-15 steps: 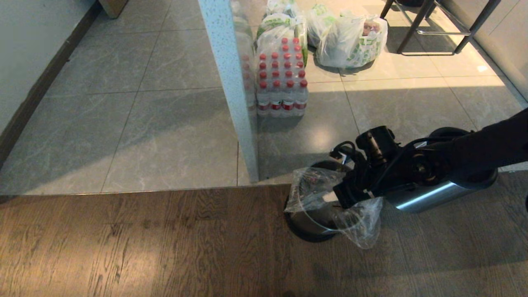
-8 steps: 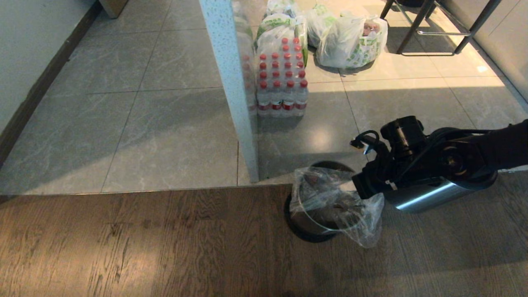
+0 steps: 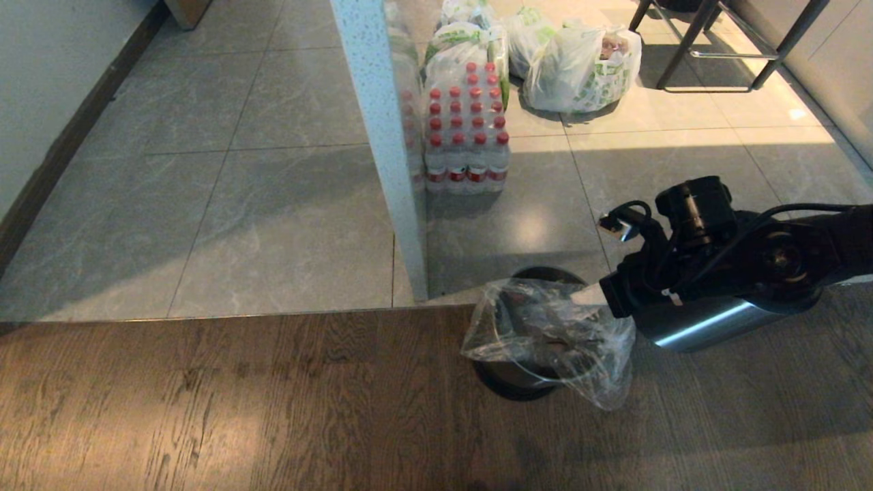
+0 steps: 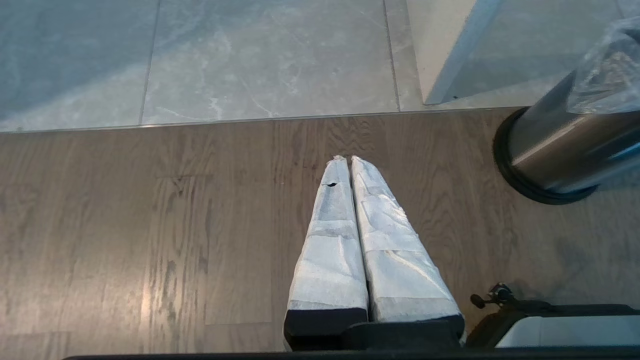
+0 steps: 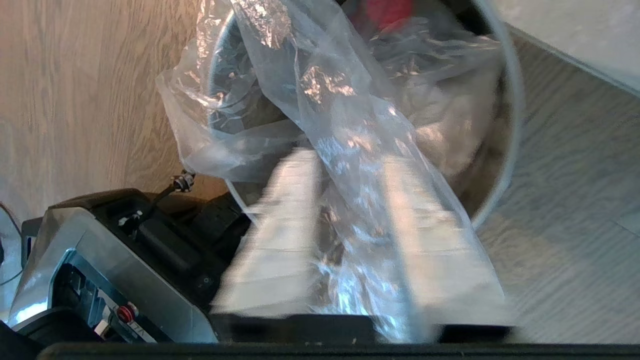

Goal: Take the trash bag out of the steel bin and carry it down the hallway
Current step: Pick up the trash bag

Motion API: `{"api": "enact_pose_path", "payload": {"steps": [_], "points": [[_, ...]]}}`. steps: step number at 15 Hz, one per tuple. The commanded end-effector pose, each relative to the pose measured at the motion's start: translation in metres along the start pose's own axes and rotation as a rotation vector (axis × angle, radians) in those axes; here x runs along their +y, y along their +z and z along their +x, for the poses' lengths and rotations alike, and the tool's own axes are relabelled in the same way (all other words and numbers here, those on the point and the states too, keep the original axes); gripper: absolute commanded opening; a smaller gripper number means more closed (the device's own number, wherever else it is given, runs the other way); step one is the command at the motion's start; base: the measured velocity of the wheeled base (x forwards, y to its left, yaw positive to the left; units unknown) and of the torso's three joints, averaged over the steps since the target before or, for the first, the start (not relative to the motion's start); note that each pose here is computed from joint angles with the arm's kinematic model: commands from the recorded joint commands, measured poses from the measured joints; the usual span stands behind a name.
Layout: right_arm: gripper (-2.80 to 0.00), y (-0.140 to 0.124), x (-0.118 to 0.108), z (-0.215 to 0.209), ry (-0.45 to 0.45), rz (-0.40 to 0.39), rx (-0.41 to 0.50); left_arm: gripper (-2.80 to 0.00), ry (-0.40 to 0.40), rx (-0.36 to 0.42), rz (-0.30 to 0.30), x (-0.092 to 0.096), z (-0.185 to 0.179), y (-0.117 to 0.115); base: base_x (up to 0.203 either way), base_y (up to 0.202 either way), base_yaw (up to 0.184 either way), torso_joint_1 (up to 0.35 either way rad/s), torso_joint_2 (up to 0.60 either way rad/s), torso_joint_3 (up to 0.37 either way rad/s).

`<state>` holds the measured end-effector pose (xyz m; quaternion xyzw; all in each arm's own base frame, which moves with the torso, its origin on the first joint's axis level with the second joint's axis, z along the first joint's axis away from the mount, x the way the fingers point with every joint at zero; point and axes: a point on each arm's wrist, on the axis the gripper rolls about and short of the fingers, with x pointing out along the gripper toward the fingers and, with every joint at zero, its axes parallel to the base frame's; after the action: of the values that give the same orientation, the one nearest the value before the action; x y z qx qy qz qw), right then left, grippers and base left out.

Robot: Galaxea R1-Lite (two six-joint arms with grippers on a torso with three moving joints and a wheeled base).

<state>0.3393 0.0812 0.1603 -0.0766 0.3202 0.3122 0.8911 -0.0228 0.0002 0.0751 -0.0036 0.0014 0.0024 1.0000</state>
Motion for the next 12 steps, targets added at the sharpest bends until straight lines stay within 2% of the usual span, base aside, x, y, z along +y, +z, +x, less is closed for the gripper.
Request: {"api": "enact_pose_path", "payload": {"steps": [1, 5, 9, 12], "points": [[0.0, 0.005, 0.003, -0.011, -0.003, -0.016, -0.027, -2.8, 0.001, 0.002, 0.0, 0.0, 0.0, 0.0, 0.0, 0.0, 0.0, 0.0, 0.0, 0.0], [0.0, 0.009, 0.002, -0.014, -0.011, -0.053, -0.056, -2.8, 0.001, 0.001, 0.0, 0.0, 0.0, 0.0, 0.0, 0.0, 0.0, 0.0, 0.0, 0.0], [0.0, 0.015, -0.014, 0.01, -0.02, -0.069, -0.058, -2.8, 0.001, 0.002, 0.0, 0.0, 0.0, 0.0, 0.0, 0.0, 0.0, 0.0, 0.0, 0.0], [0.0, 0.007, -0.017, 0.026, 0.001, -0.036, -0.004, -2.8, 0.001, 0.002, 0.0, 0.0, 0.0, 0.0, 0.0, 0.0, 0.0, 0.0, 0.0, 0.0]]}}
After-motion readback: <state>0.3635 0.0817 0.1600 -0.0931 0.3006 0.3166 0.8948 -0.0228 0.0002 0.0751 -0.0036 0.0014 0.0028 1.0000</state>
